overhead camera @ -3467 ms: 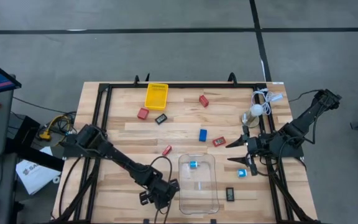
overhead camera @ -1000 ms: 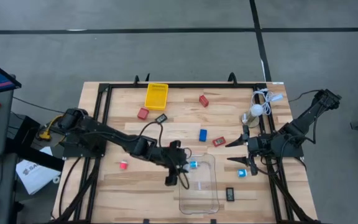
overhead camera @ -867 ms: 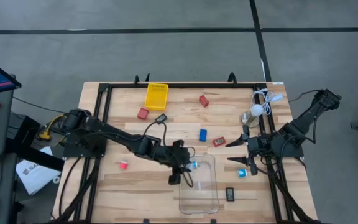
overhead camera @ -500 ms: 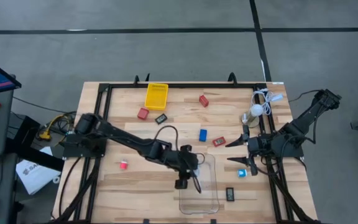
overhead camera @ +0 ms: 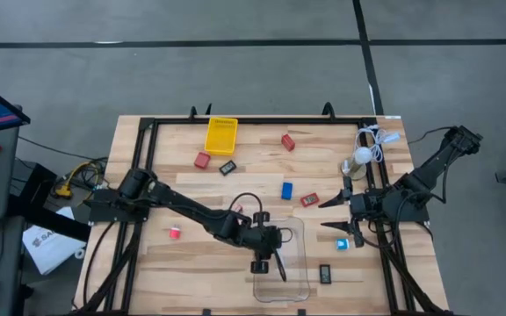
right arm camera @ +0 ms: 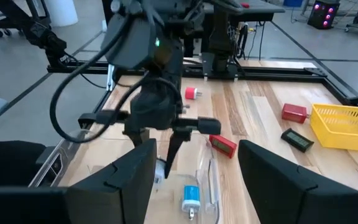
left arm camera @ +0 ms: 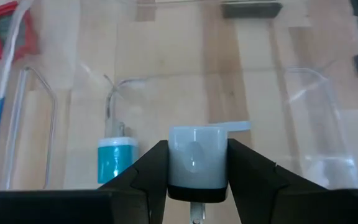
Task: Pick & Place Office items
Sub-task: Put the white power adapter into the clear bin, then put the pink power adapter into the clear bin
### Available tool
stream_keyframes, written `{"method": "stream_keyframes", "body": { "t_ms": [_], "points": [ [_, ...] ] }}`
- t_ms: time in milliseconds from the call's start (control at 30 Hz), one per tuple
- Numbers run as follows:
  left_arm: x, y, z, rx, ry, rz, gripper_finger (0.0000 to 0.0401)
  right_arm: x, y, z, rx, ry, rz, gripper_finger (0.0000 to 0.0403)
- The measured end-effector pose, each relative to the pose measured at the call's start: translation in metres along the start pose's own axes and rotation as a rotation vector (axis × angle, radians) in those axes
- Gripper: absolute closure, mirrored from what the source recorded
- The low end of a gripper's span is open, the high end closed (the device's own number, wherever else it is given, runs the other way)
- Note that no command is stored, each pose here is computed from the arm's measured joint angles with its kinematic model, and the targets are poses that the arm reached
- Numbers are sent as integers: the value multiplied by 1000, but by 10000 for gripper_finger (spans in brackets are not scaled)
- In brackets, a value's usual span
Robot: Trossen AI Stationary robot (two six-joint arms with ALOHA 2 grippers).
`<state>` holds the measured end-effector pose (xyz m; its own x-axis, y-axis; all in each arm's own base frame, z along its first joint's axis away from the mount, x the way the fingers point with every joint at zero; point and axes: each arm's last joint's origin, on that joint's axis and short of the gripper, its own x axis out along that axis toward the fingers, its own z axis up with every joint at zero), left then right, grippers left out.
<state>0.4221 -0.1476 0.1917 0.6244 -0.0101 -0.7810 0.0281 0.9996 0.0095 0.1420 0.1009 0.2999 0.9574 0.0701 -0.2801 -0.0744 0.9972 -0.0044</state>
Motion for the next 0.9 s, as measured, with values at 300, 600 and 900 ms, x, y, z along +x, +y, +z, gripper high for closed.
{"method": "stream_keyframes", "body": {
  "t_ms": [300,600,900],
  "points": [
    [10,3,-9,-8,61,29,270,0,0,0,-3,2,0,181],
    [10,5,-10,-8,77,37,264,0,0,0,-3,2,0,181],
    [10,4,-10,-4,81,11,229,0,0,0,-3,3,3,181]
  ]
}}
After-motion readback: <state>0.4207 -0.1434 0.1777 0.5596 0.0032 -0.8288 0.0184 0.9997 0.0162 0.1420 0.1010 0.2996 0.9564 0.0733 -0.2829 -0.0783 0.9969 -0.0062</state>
